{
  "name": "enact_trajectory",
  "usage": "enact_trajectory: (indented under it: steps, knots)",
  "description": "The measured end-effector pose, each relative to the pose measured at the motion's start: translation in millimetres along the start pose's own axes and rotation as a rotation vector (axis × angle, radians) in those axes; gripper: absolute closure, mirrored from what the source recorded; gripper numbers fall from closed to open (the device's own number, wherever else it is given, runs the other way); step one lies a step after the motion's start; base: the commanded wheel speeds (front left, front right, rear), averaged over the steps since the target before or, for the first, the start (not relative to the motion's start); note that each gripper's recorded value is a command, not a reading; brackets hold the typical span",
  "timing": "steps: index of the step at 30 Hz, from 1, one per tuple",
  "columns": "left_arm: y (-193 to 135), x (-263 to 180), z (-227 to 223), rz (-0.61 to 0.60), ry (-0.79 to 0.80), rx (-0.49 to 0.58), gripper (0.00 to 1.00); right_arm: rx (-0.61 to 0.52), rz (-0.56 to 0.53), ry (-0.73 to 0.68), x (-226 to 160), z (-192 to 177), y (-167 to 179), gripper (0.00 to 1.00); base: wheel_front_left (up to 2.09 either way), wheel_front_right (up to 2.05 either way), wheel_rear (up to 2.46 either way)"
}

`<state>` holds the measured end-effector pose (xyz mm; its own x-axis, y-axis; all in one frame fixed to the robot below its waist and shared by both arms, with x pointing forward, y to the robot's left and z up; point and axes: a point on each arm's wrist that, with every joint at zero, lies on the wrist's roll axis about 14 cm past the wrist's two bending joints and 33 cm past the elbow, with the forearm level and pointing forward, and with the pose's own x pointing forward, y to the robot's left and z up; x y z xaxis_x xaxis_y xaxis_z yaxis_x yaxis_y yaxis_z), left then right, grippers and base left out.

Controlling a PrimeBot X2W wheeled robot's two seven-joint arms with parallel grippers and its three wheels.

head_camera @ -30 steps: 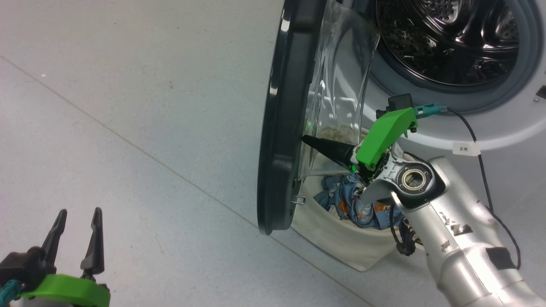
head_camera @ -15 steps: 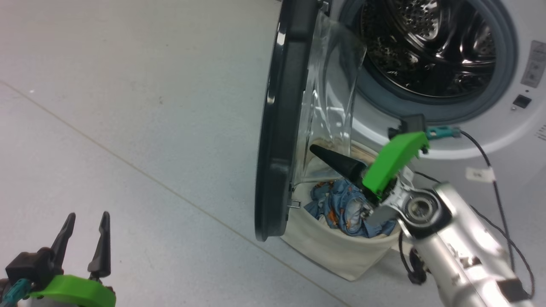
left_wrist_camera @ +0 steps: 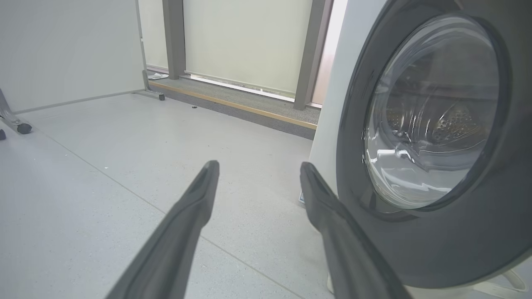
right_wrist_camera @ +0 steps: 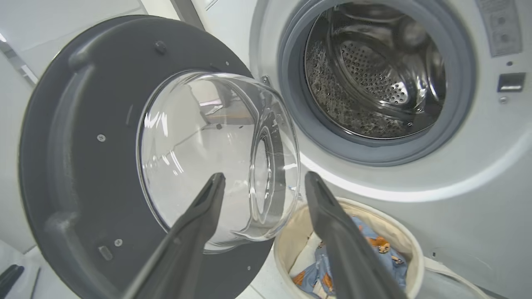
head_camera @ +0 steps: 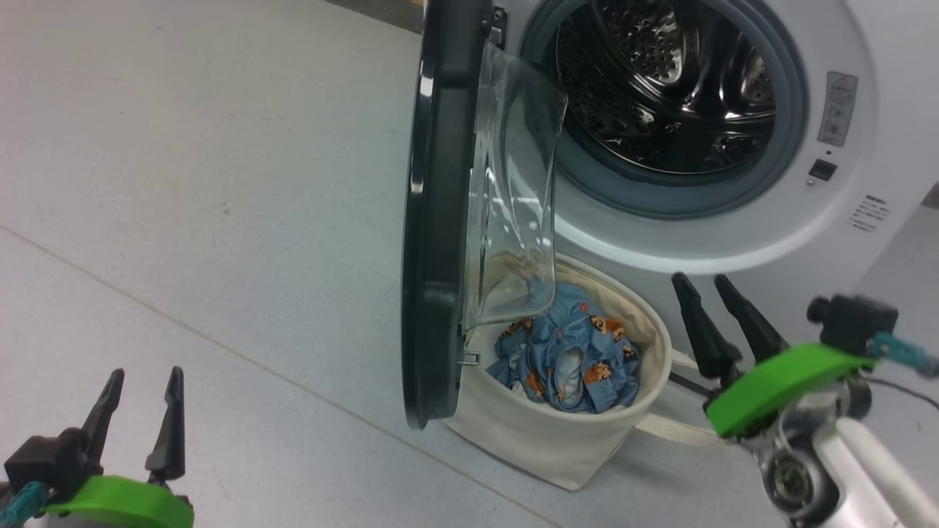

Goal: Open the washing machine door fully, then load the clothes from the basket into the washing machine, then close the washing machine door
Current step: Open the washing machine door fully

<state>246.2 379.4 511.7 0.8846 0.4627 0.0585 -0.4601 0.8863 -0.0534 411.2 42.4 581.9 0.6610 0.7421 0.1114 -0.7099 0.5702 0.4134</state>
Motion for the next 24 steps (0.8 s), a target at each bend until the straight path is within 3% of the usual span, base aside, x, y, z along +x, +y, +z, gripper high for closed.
enact_trajectory:
  steps: [8,17,24]
  knots:
    - [-6,2,3,-0.021,-0.01,-0.002,0.0,-0.193,-0.13,-0.029,-40,-26,-38,0.0,0.0,0.0,0.0]
    - [-20,5,1,-0.061,-0.01,0.0,0.0,-0.198,-0.17,-0.037,-54,-42,-37,0.0,0.0,0.0,0.0]
    - [-23,7,1,-0.069,-0.011,-0.001,0.0,-0.27,-0.185,-0.013,-59,-44,-43,0.0,0.0,0.0,0.0]
